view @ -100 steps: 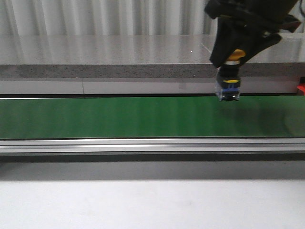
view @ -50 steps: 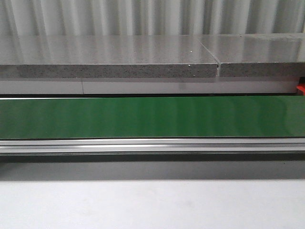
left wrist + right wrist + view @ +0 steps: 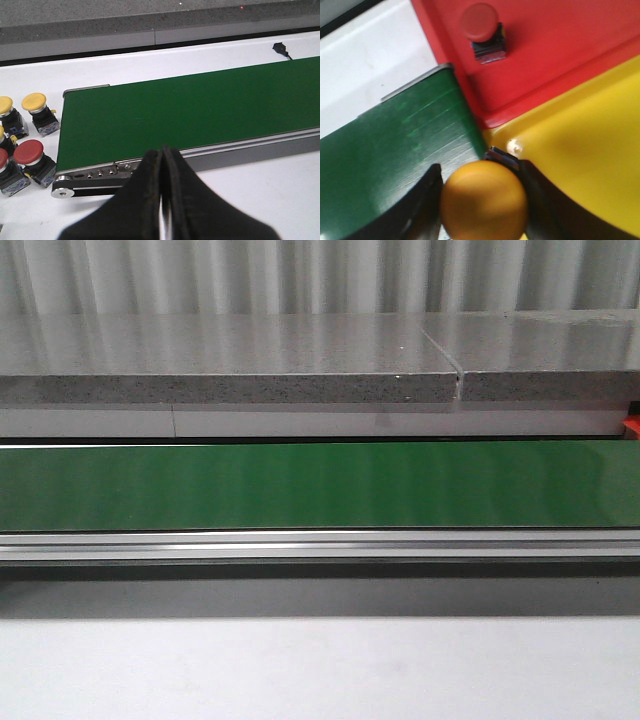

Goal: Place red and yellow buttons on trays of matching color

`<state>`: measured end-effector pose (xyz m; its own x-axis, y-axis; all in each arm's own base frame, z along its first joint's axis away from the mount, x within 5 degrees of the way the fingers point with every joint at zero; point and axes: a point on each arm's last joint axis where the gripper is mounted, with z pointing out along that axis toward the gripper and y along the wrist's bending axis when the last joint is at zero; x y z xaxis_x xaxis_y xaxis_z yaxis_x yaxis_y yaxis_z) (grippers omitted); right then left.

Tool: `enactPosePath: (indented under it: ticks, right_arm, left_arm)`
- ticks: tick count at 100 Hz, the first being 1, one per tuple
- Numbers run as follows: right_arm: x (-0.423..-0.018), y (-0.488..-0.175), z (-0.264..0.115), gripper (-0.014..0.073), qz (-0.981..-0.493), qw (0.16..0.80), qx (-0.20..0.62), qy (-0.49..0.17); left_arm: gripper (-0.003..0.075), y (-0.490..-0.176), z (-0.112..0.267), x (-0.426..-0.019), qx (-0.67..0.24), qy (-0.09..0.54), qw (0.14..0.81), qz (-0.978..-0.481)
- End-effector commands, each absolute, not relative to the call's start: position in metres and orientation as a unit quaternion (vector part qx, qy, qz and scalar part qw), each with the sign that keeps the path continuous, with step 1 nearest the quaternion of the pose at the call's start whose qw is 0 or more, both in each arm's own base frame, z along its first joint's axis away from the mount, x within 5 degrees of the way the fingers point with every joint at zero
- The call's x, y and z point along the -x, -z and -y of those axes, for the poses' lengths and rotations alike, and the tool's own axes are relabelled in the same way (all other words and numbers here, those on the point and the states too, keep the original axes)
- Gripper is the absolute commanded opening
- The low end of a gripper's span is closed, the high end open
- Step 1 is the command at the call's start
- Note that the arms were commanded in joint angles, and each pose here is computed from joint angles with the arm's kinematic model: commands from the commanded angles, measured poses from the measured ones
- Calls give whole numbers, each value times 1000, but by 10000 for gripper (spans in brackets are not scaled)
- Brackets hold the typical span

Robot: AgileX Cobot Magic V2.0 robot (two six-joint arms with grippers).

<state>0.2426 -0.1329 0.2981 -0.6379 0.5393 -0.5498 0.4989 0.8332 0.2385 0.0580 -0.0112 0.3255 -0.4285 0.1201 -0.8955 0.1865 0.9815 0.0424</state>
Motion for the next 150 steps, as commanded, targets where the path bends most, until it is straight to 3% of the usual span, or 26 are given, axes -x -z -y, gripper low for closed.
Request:
enactPosePath:
  ticks: [1,45,66,73,91,117,129,150]
  right_arm:
    - [-241,-304,148,215,-879,353,-320,-17]
    - [-273,-236,173,215,-883,293,-364,-37]
    - [-278,-220,176,221,-888,272,-369,-41]
    - [-278,-220,176,270,-889,272,-366,-40]
    - [-278,-221,176,533,-890,275,-361,-38]
    - [-269,-256,169,536,-879,330,-343,-20]
    - [-263,-283,154,435,-878,370,-305,-9]
    - [-254,-323,112,20,-884,420,-205,-4]
  left_arm:
    - [-21,-339,12,-60,-89,37,561,-822]
    - [-21,-339,12,-60,-89,37,561,-822]
    - [-21,-339,12,-60,-89,37,561,-822]
    - [-21,-339,12,-60,-89,37,561,-822]
    - [-21,-339,12,-60,-89,37,561,-822]
    - [-21,-339,12,-60,-89,37,561,-822]
    - [-21,-339,12,-60,-89,37,561,-822]
    - [-21,-339,12,-60,-89,37,561,-822]
